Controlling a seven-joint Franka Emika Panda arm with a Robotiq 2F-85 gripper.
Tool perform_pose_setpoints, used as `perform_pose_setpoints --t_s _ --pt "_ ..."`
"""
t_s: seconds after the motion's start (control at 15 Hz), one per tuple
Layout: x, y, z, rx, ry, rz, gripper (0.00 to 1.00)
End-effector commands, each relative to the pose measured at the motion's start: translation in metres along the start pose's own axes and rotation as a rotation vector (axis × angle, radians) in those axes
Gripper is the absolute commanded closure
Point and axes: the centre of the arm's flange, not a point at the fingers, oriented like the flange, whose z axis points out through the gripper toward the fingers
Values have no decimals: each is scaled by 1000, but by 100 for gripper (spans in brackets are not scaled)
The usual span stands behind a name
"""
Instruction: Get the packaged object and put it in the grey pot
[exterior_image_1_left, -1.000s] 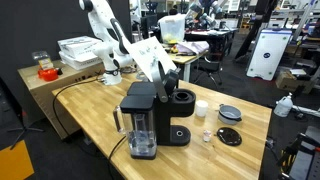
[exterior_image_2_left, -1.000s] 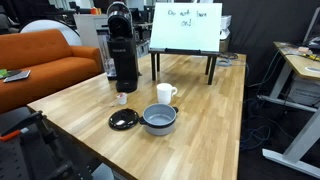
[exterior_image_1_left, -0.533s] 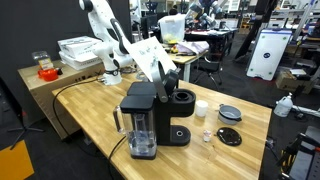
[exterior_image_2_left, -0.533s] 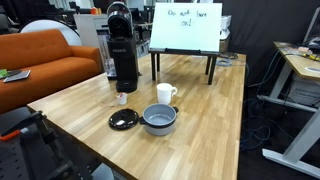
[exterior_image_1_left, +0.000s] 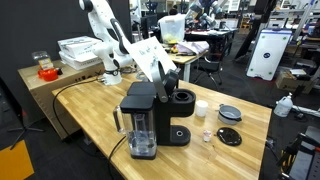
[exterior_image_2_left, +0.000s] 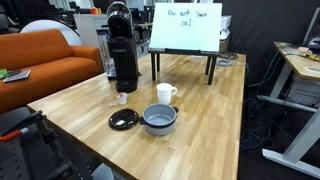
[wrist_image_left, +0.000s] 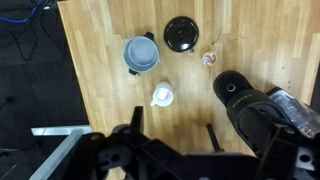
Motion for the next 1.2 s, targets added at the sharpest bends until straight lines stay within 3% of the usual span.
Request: perform_pose_setpoints --t_s 0.0,0.47,1.13 --pt "9 -4 7 52 50 -43 0" --pt "36 -10 75 32 -42 -125 0" --pt "30 -12 67 51 -34 -86 0"
